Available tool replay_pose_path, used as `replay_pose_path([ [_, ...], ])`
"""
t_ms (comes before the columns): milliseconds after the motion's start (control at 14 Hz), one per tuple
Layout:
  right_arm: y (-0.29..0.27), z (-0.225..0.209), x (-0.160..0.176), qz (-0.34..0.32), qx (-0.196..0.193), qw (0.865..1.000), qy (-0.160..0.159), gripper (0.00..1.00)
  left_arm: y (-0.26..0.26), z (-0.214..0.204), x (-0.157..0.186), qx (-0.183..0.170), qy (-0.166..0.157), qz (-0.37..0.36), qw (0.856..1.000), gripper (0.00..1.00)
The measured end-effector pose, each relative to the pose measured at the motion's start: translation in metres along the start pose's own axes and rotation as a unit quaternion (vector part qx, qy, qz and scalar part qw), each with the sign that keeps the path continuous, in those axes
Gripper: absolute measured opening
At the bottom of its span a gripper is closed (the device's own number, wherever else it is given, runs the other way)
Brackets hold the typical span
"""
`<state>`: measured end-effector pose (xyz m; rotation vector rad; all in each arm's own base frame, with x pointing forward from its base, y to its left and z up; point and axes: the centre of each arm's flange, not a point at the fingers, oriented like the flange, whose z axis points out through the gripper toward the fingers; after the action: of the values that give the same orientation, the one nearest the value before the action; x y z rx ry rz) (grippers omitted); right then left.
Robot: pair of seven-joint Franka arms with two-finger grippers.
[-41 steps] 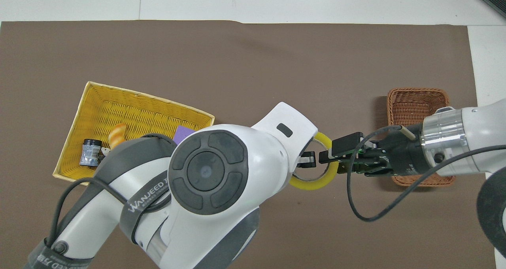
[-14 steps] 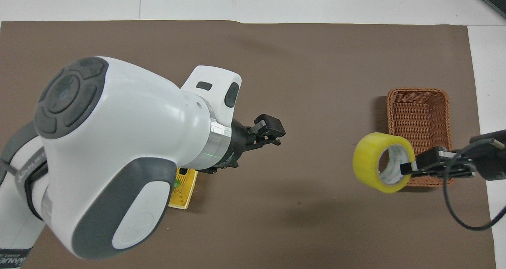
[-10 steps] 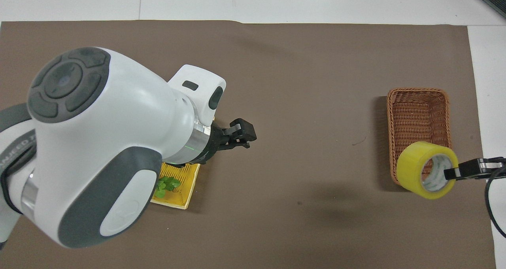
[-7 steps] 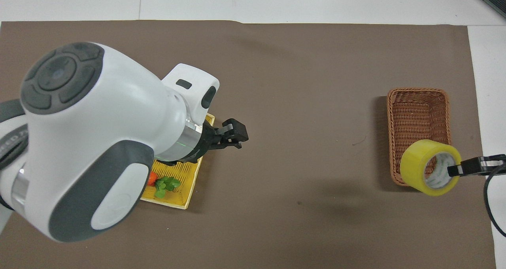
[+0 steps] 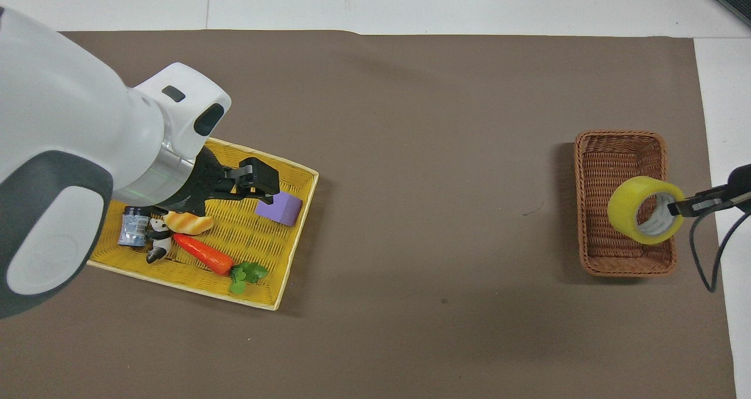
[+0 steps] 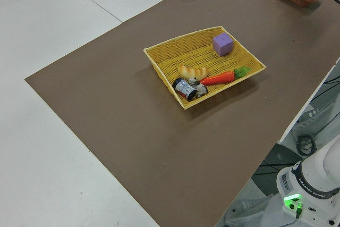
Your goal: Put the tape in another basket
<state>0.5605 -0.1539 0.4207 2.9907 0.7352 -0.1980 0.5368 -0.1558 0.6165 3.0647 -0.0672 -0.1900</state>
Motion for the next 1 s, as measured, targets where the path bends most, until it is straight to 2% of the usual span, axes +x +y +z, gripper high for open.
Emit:
replay_pose_path([
  [214,-0.002,0.015,0.015,-0.078,-0.007,0.997,0.003,0.23,-0.047,-0.004,0.009,0.030,0.005,0.054,0.998,1.00],
  [357,-0.004,0.021,0.021,-0.110,-0.017,0.994,-0.006,0.23,-0.068,-0.005,0.011,0.035,0.004,0.081,0.996,1.00],
  [714,-0.013,0.029,0.030,-0.153,-0.024,0.988,-0.023,0.23,-0.120,-0.027,0.013,0.060,0.020,0.103,0.993,1.00],
  [1000,-0.013,0.038,0.032,-0.169,-0.019,0.985,-0.029,0.23,-0.151,-0.036,0.012,0.059,0.029,0.092,0.994,1.00],
])
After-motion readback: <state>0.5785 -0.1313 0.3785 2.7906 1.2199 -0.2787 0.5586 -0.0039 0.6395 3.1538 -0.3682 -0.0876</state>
